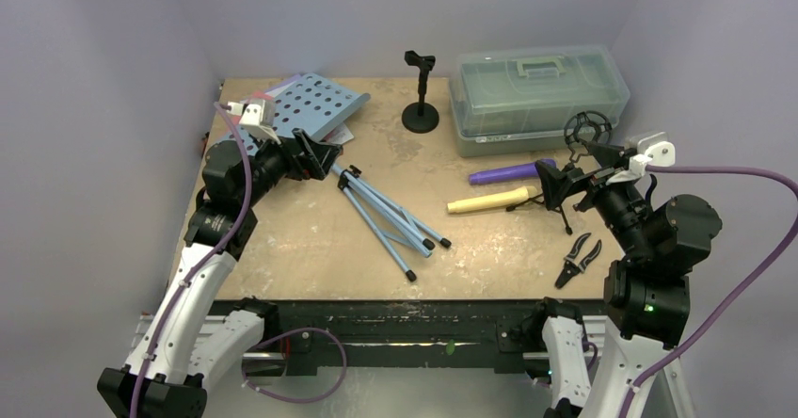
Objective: Pack up the instrument practice props
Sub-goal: Reset both arms
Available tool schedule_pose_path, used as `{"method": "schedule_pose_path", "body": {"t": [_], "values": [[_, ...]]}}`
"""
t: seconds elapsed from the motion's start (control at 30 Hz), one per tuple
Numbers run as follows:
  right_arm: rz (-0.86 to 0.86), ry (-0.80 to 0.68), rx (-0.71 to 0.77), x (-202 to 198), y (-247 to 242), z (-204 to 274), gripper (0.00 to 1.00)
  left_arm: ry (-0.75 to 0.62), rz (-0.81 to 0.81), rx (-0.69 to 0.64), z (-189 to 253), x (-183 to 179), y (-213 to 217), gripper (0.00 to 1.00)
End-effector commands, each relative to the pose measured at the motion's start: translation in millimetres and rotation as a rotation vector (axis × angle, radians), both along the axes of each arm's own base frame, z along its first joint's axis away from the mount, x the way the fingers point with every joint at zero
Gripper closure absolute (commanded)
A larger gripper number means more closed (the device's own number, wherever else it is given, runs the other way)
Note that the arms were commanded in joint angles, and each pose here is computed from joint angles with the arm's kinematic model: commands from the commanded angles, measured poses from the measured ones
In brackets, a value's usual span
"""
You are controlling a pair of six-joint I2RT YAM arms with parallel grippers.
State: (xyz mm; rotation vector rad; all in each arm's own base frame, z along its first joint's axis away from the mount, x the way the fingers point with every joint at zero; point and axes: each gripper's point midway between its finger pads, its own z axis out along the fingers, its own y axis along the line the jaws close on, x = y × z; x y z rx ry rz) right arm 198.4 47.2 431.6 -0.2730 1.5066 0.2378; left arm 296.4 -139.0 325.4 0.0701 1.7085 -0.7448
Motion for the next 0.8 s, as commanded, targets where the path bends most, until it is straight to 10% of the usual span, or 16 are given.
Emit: {"method": "schedule_pose_path", "body": {"t": [0.0,0.77], "values": [[-0.029,0.003,0.007,0.4,-4.6,-1.9,0.01,-0.037,-0.012,-0.013,9.7,-1.6,-0.8,0.00],[-0.023,0.009,0.008,0.3,-3.9,-4.8,0.01,-0.038,-0.016,-0.009,9.3,-2.3,-1.0,0.00]]}}
